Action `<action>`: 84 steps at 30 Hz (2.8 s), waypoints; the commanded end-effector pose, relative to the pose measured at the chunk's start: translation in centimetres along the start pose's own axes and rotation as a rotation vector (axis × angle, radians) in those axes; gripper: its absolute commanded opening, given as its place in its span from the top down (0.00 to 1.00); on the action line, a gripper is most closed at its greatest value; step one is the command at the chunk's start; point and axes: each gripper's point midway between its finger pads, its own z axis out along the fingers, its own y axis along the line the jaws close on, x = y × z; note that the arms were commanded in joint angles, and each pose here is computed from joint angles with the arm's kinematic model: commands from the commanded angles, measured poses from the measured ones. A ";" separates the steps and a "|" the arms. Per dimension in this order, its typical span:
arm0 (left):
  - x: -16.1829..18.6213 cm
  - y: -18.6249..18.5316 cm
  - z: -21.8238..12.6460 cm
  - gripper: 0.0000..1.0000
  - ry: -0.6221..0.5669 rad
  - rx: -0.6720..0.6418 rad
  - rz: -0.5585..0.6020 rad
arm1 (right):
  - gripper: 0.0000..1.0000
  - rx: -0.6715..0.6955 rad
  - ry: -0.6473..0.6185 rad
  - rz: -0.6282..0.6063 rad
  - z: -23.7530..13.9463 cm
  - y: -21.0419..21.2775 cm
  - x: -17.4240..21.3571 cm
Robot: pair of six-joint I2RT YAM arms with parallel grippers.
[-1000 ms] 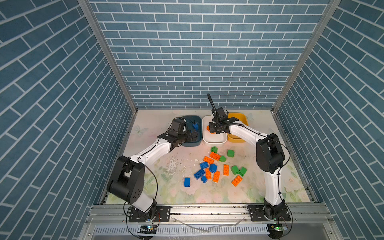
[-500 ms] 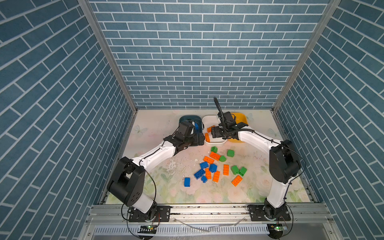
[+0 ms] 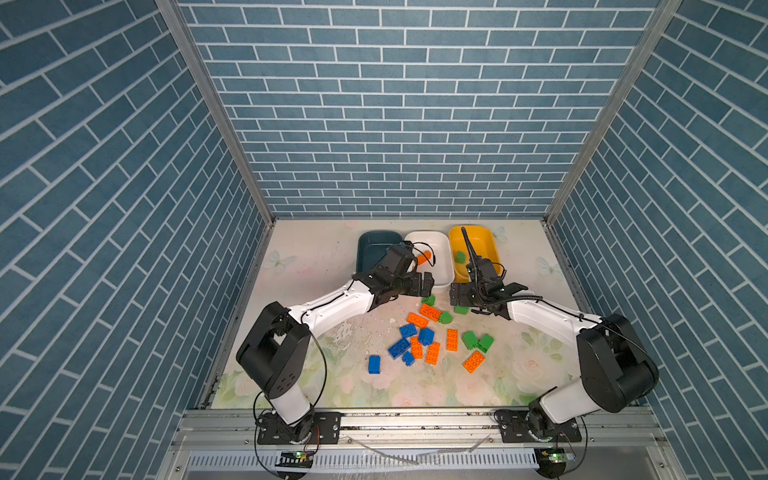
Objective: Sort the legos into containers by color
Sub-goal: 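Lower the right gripper onto a green brick beside the white tub and grasp it, then carry the green brick with the right gripper and drop it into the yellow tub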
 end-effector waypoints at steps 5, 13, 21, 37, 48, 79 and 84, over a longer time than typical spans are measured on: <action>-0.9 -1.0 0.0 0.01 -0.021 0.029 0.022 | 0.07 0.020 0.121 -0.156 1.3 -0.1 1.6; -0.7 -0.3 0.0 0.01 -0.020 -0.002 0.019 | 0.19 0.078 0.195 -0.079 2.5 -0.6 2.2; -0.6 -0.1 0.0 0.01 -0.019 -0.014 0.016 | 0.34 0.143 0.202 0.084 4.1 -0.9 2.6; -0.8 0.9 -0.2 0.01 -0.036 -0.078 0.031 | 0.58 0.050 0.142 -0.006 2.5 -0.1 2.5; -0.6 1.1 0.0 0.01 -0.026 -0.091 0.030 | 0.61 -0.070 0.014 -0.042 0.4 1.6 0.4; 6.8 3.7 -2.5 0.01 0.219 -0.164 0.027 | 0.58 0.083 -0.097 0.054 2.3 -4.9 -13.2; 11.6 4.6 -4.3 0.01 0.372 -0.195 0.080 | 0.53 0.123 -0.087 0.035 2.9 -5.3 -14.2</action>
